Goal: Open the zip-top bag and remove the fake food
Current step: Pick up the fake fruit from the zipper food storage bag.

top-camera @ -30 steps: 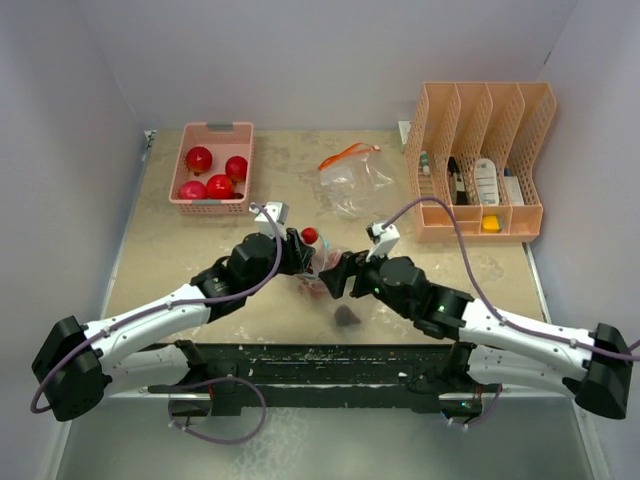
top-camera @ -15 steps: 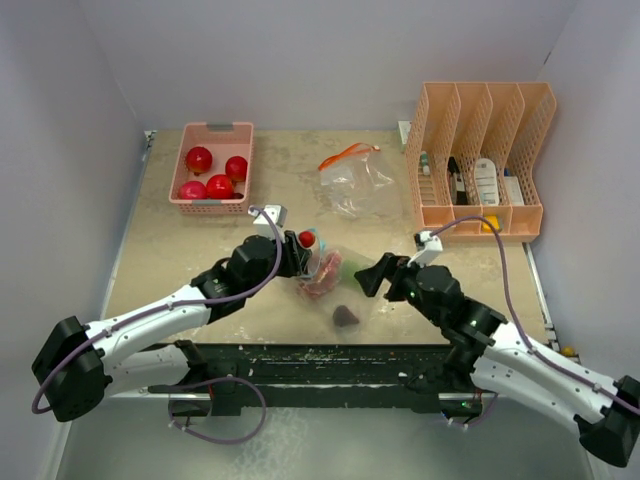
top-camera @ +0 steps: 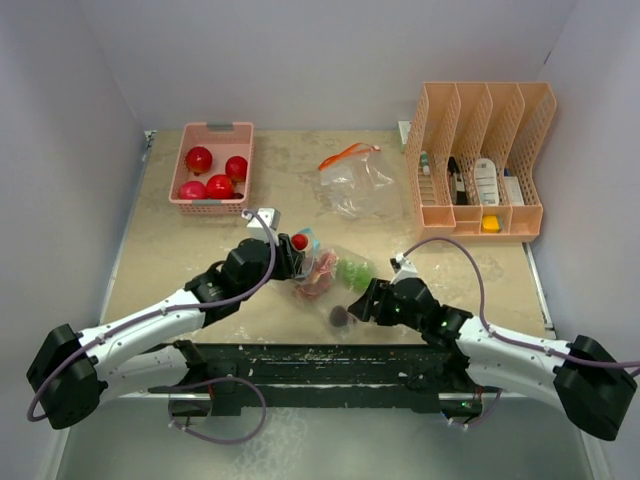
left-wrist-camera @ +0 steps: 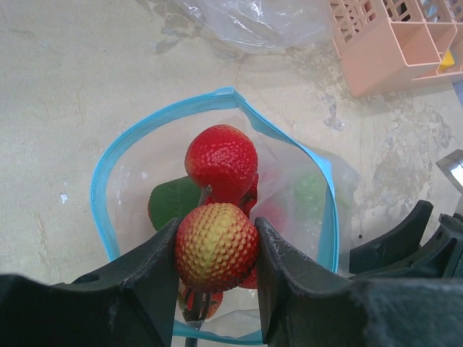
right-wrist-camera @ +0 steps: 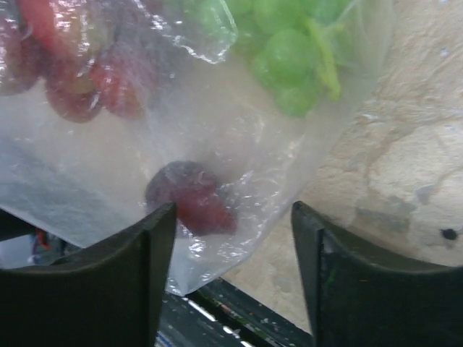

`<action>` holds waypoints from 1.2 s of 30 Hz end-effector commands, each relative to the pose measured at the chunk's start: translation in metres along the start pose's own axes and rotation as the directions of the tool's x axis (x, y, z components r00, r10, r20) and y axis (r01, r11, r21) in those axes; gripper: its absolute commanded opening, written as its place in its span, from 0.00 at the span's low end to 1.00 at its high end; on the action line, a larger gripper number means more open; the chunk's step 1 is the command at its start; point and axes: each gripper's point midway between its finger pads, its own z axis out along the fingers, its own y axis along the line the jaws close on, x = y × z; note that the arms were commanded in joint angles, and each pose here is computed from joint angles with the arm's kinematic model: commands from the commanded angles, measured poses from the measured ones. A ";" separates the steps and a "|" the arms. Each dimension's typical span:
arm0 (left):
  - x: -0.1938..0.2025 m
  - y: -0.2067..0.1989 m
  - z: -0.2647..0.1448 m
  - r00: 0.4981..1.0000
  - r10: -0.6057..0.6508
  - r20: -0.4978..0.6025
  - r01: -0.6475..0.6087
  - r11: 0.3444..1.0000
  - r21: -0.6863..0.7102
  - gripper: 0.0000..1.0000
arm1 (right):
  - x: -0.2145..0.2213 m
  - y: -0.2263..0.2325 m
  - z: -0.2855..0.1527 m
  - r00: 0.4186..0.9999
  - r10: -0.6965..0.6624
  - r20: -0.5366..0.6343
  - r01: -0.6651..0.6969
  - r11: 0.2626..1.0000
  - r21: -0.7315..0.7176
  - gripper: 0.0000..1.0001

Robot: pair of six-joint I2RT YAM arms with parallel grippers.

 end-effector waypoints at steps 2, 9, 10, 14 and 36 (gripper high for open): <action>-0.012 -0.002 -0.001 0.999 -0.021 0.048 0.020 1.000 0.009 0.34 | -0.032 0.044 -0.006 0.992 0.053 0.111 -0.033 0.984 -0.175 0.47; -0.015 0.003 -0.005 0.998 -0.030 0.062 0.030 1.000 -0.002 0.34 | -0.050 0.039 -0.012 0.982 0.015 0.189 0.007 0.994 -0.113 0.00; -0.015 0.004 -0.006 0.998 -0.029 0.064 0.029 1.000 -0.005 0.34 | -0.051 0.036 -0.012 0.981 0.009 0.195 0.012 0.995 -0.102 0.00; -0.021 0.011 -0.011 0.997 -0.024 0.079 0.026 0.999 -0.031 0.34 | -0.057 0.022 -0.018 0.974 -0.027 0.226 0.035 0.999 -0.030 0.00; -0.043 0.061 -0.042 0.990 0.025 0.142 0.004 0.979 -0.204 0.34 | -0.116 -0.033 -0.037 0.955 -0.117 0.273 0.058 0.975 0.213 0.00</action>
